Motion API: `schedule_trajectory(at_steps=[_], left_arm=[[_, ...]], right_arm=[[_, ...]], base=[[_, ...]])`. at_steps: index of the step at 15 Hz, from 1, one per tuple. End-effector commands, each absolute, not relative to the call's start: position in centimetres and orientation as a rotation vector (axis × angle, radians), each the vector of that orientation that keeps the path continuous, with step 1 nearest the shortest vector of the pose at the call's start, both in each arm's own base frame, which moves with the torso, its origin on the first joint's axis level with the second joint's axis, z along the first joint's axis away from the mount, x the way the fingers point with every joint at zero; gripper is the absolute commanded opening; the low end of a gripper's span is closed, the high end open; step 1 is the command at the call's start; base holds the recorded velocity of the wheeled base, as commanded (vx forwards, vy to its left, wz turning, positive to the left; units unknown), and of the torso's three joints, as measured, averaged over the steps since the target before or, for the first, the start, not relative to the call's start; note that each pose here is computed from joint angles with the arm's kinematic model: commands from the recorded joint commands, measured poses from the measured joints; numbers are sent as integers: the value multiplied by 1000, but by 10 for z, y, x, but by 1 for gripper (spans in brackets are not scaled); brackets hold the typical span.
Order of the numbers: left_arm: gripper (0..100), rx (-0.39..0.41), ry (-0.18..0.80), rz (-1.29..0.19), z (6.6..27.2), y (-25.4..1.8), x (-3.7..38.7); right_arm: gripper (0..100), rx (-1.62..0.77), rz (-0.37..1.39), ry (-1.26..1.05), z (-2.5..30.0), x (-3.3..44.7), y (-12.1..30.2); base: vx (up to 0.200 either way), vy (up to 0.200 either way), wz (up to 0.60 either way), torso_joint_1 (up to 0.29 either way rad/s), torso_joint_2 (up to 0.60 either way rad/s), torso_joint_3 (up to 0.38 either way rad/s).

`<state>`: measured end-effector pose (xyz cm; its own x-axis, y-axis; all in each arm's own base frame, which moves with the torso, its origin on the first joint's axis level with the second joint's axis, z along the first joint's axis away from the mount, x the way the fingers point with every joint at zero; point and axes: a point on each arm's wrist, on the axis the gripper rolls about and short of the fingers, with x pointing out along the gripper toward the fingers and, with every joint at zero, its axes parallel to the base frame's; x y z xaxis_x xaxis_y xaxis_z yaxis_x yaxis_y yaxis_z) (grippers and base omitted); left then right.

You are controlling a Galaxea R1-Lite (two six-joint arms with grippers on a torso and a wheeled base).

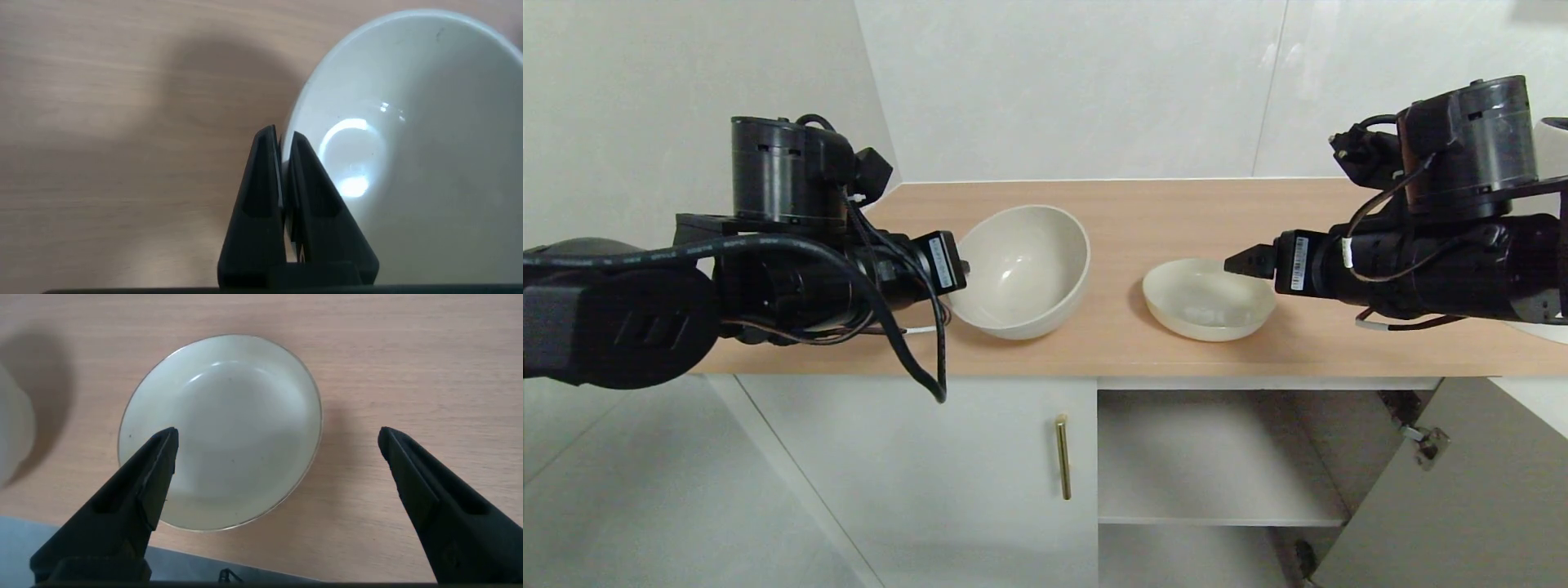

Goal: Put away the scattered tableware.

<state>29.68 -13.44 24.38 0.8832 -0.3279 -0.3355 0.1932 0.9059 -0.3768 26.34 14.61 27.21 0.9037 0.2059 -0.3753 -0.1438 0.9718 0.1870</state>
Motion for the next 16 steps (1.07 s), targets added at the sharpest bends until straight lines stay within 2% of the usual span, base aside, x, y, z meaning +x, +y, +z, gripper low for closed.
schedule_trajectory(at_steps=[1, 5, 8, 16], left_arm=[[0, -348, 390, -280, 249, -132, 293], [0, -349, 385, -281, 251, -132, 292], [0, -350, 380, -285, 253, -131, 288], [0, -350, 378, -288, 254, -130, 285]], right_arm=[[100, 158, 182, 403, 272, 264, 146], [100, 139, 135, 423, 262, 274, 148], [100, 108, 29, 438, 249, 294, 148], [100, 95, 13, 463, 240, 302, 149]], base=[[0, 0, 0, 0, 0, 0], [0, 0, 0, 0, 0, 0], [0, 0, 0, 0, 0, 0], [0, 0, 0, 0, 0, 0]])
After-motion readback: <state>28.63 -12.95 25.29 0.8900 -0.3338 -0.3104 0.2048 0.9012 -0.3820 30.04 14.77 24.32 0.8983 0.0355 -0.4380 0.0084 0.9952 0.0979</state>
